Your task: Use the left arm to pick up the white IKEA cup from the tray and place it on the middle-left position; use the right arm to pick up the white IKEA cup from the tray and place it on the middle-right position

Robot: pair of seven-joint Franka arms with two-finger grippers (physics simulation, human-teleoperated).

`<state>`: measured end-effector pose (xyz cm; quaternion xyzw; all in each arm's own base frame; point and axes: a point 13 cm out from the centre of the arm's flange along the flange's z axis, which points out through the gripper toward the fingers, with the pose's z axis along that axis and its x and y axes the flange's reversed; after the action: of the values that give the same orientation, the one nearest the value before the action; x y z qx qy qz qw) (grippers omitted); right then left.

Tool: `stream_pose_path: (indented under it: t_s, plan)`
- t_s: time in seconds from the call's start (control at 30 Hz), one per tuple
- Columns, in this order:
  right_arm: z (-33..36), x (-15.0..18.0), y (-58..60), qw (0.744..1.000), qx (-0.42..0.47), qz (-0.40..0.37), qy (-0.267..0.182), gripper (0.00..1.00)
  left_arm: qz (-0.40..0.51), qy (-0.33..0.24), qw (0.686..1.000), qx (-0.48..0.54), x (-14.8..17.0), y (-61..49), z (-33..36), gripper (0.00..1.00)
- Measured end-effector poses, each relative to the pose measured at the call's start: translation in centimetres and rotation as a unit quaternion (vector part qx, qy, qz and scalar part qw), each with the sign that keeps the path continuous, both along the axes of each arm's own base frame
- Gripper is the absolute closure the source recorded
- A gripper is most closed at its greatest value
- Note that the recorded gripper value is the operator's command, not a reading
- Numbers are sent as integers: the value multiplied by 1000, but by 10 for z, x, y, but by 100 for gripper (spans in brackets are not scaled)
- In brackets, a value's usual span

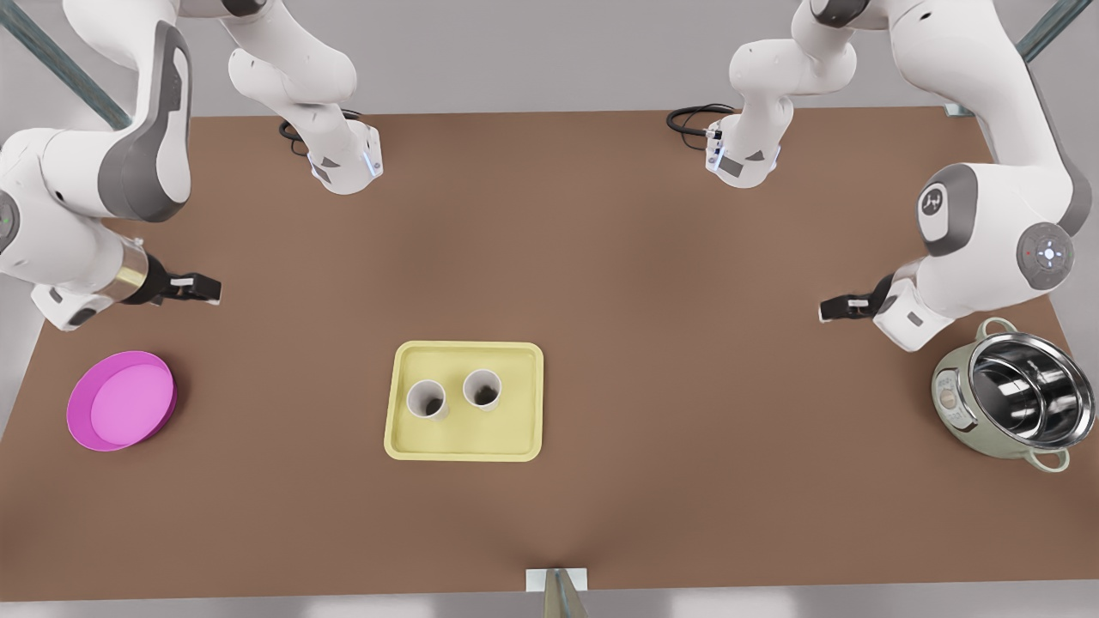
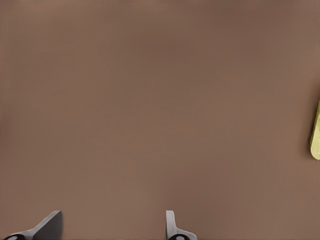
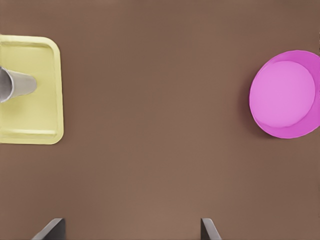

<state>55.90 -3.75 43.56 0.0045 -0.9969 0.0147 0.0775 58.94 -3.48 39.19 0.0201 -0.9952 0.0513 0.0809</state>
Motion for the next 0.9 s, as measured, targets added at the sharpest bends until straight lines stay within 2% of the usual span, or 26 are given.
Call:
stream_pose_path:
  t_s: [0.1,0.2,0.47,0.57,0.7,0.8,0.9]
  plan:
    - [-2,15,2,1000,0,9,-26,0,3,-40,999,-1,18,-9,11,0]
    - [-8,27,5,999,2,17,-40,0,-2,-50,999,5,21,-21,20,0]
    - [-126,61,107,995,29,96,-13,0,-29,-54,998,19,14,-69,25,0]
    - [-190,71,142,993,42,111,2,0,-60,-55,997,15,33,-132,0,0]
    - [-258,78,190,990,48,133,-1,0,-101,-43,994,28,27,-234,-61,0]
    - [-273,85,219,988,51,143,-21,0,-111,-66,991,31,40,-308,-95,0]
    - [-284,89,248,986,60,150,-38,0,-122,-85,988,44,25,-375,-124,0]
